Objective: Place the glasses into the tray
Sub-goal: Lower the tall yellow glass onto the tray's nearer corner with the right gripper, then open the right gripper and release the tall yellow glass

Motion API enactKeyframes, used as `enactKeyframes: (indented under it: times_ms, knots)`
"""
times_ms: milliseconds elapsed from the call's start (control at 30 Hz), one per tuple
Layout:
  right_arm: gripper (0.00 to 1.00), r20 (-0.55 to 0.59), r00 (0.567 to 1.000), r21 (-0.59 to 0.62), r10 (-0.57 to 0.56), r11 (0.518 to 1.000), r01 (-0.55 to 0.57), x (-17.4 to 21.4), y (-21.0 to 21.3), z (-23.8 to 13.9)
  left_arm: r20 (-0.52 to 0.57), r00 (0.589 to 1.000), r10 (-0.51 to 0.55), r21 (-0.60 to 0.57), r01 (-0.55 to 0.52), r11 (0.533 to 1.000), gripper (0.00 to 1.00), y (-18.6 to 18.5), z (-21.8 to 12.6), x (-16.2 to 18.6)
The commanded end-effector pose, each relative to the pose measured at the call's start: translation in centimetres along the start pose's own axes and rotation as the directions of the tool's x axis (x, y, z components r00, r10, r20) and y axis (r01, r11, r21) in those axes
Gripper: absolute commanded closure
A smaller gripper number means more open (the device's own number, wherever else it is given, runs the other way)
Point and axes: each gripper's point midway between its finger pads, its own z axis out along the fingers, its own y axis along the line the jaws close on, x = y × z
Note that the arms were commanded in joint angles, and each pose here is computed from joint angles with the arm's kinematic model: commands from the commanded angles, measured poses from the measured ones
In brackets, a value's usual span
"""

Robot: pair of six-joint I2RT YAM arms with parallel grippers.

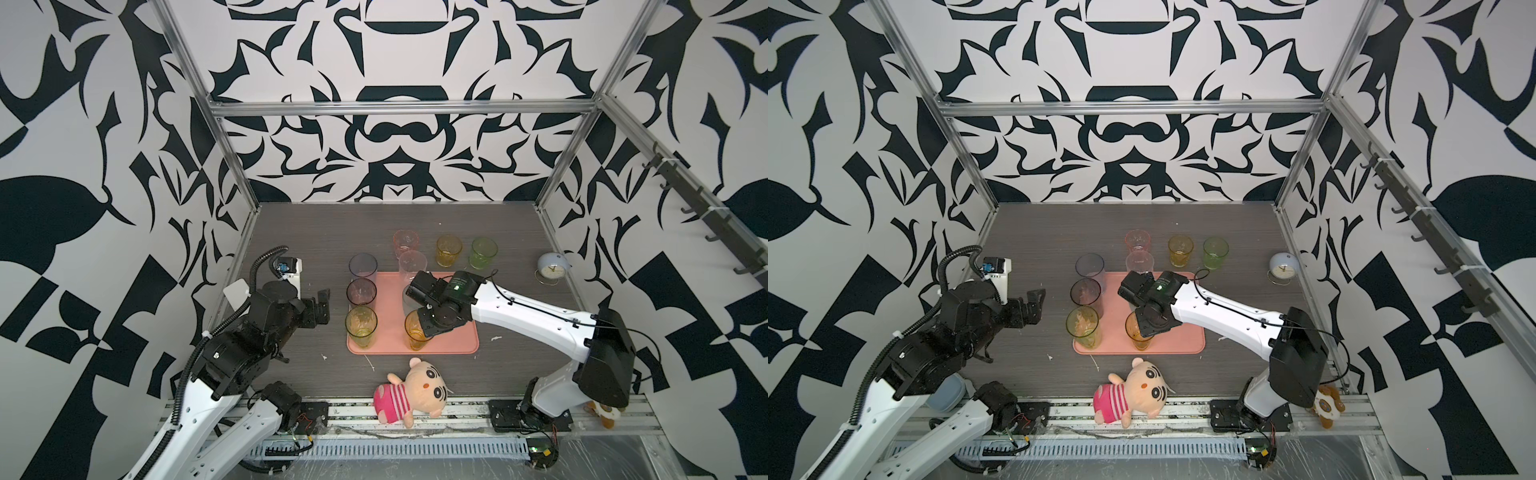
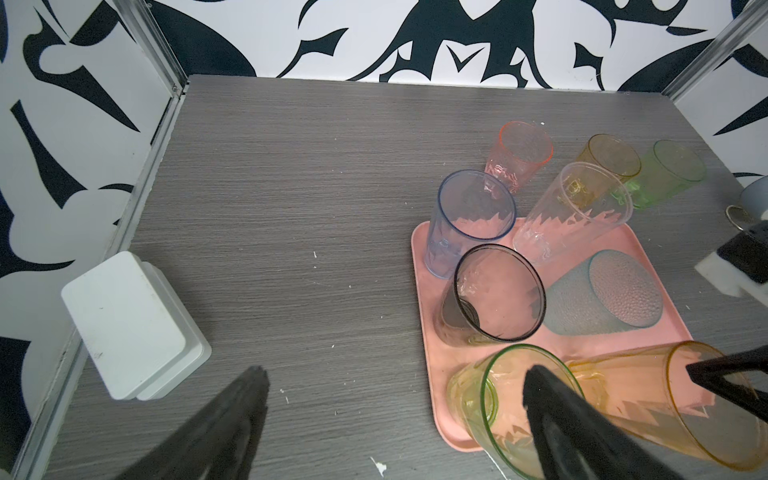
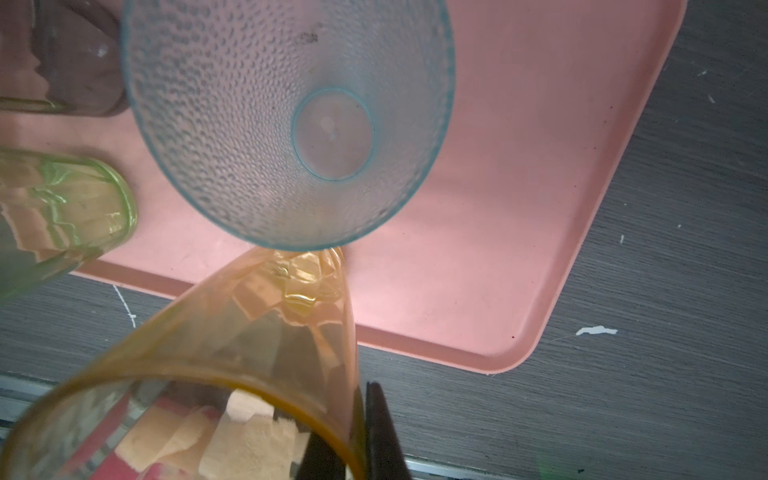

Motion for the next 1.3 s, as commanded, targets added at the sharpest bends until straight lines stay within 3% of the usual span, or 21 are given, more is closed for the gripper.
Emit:
enactKeyframes:
  times_ms: [0, 800, 1267]
  knots:
    - [0.95, 0.018, 1.000, -0.015, 0.013, 1.000, -0.012, -0.4, 0.6, -0.3, 0.000, 1.000, -0.009, 0.004, 0.009, 1.000, 0.01, 0.0, 0.1, 0.3]
    - [0.67, 0.046, 0.999, -0.032, -0.003, 0.999, 0.004, -1.2, 0.8, -1.9, -0.002, 1.000, -0.009, 0.003, 0.009, 1.000, 0.01, 0.1, 0.1, 0.3]
    - [0.64, 0.179, 0.981, -0.015, -0.072, 0.997, 0.076, -4.3, 0.7, -7.0, -0.009, 1.000, -0.008, 0.010, 0.008, 1.000, 0.00, -0.2, 0.4, 0.3]
